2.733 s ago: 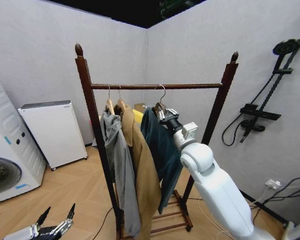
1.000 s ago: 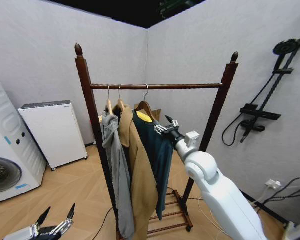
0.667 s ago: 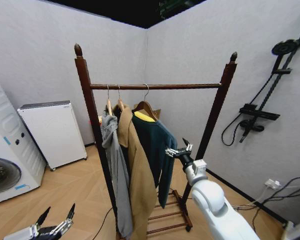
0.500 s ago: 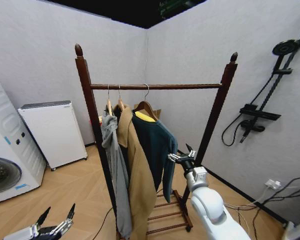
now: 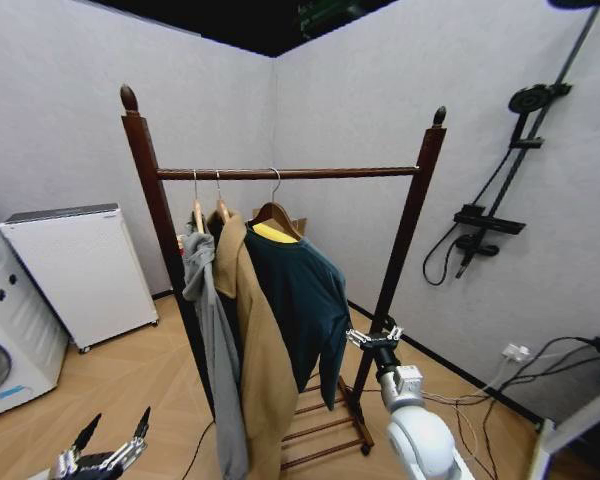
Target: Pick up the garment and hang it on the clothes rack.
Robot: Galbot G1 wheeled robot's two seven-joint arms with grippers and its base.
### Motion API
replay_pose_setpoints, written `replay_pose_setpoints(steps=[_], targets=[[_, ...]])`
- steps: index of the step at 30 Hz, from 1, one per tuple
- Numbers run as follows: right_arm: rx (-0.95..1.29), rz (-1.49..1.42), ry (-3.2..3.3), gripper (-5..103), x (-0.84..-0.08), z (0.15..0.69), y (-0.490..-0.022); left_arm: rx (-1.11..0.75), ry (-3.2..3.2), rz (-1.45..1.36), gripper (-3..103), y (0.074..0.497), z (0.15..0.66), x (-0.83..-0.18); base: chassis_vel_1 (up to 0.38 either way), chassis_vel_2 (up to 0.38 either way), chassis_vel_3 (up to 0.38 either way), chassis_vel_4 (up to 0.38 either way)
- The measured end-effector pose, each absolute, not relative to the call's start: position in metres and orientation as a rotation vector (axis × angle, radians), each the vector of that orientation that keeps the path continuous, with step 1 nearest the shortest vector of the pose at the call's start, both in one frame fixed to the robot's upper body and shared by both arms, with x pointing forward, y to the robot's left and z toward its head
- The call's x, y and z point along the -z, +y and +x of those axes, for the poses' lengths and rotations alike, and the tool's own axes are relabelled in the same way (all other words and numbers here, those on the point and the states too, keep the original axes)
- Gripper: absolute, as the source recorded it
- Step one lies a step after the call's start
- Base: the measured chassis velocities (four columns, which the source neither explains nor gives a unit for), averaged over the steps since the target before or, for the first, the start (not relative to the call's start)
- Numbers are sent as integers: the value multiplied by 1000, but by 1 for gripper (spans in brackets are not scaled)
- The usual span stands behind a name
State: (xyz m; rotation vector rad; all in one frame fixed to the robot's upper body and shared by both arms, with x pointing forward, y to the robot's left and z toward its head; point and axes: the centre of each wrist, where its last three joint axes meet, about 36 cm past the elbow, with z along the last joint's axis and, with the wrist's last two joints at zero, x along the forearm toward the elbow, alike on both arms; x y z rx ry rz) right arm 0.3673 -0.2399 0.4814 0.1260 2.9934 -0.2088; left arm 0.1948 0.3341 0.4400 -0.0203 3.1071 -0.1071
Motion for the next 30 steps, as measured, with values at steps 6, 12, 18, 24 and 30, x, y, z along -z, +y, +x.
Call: replay_pose_setpoints(steps=[6, 12, 18, 24, 30], targets=[[230, 156, 2975, 100, -479, 363, -251, 107, 3107, -20, 100, 334, 195, -440, -96, -104, -105, -98], [232, 151, 2962, 100, -482, 357, -250, 107, 3107, -20, 100, 334, 195, -440, -116, -122, -117, -116], [236, 141, 2951, 100, -482, 355, -240, 107, 3107, -20, 100, 334, 195, -440, -123, -124, -131, -126], [240, 133, 2945, 100, -483, 355, -234, 107, 3107, -20, 100, 334, 195, -440, -104, -146, -130, -100], [240, 126, 2945, 100, -484, 354, -229, 107, 3107, -20, 100, 334, 195, -440, -32, -233, -220, -25]])
